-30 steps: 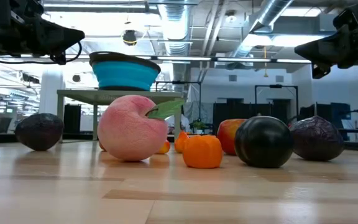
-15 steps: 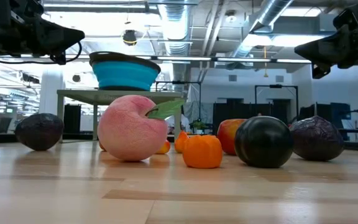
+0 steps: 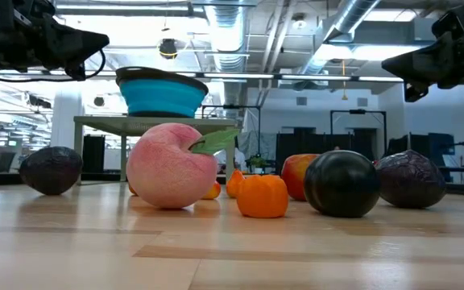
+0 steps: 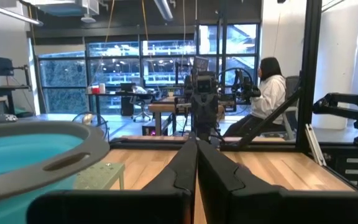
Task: Pick & Place Fruit
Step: Put the top left purple plum into the blue strainer bowl on the shelf
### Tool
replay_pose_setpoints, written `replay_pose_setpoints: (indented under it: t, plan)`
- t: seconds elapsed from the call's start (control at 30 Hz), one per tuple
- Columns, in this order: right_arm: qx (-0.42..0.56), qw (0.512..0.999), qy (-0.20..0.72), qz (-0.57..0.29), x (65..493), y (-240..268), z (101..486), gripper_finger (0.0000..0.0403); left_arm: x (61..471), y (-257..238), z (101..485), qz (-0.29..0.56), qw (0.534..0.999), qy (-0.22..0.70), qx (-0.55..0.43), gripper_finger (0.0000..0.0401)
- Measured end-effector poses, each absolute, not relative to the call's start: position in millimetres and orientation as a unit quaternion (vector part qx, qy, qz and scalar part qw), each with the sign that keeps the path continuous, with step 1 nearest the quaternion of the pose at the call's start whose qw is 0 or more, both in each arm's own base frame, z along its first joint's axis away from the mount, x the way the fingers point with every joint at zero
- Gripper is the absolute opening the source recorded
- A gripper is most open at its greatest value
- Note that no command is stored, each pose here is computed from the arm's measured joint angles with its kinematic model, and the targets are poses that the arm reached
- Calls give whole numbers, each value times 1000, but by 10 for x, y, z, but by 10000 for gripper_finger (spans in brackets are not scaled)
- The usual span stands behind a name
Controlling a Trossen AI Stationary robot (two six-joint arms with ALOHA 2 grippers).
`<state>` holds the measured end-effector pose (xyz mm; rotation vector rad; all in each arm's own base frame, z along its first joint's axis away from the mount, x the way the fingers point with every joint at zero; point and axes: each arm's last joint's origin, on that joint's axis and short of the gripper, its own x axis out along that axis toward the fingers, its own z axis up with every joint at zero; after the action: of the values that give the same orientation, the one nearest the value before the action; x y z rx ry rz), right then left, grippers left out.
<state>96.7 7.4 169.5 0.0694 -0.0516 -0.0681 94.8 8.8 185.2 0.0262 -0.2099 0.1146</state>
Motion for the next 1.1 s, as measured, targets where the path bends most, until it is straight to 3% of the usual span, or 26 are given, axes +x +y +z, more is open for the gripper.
replay_pose_setpoints:
  t: [0.33,0.53,0.67,0.9,1.1]
  plan:
    - [35,998,-27,-34,968,74,1696,21,965,92,1851,62,993,-101,12,8]
    - [59,994,-87,-31,955,72,1813,21,1033,89,1906,70,989,-123,-39,5]
    - [88,985,-144,-30,930,60,1921,21,1249,-7,2064,68,996,-61,-17,1]
    - [104,984,-139,-41,942,39,1910,21,1940,-392,2439,51,992,98,65,3]
    - [115,984,-125,-46,963,30,1884,21,2195,-713,2669,28,972,229,38,20]
